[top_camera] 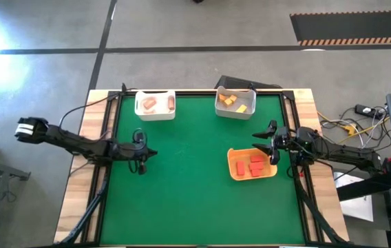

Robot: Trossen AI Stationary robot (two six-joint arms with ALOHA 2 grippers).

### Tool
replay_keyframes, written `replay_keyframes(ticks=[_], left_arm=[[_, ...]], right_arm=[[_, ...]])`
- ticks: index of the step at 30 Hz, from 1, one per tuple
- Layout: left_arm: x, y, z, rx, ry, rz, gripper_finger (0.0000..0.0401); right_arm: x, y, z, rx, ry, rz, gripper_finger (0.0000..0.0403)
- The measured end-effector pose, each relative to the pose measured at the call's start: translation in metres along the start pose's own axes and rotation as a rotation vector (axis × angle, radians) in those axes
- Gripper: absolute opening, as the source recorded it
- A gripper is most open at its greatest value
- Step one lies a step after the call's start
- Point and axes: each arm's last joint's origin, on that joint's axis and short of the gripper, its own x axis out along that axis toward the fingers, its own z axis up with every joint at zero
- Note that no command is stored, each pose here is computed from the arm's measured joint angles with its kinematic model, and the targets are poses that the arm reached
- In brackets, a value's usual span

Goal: Sort & place blocks by color
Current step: Return to Home Position

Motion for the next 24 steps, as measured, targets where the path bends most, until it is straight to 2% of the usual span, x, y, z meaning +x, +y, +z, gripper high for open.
replay_keyframes(ticks=[16, 24], left_arm=[[0.008, -0.001, -0.013, 0.036, 0.117, 0.011, 0.0], [0.009, -0.002, -0.009, 0.026, 0.085, 0.009, 0.0]], right_arm=[[0.0, 0.0, 0.0, 0.0, 0.0, 0.0, 0.0208], [0.0, 0.0, 0.0, 0.0, 0.0, 0.0, 0.0208]])
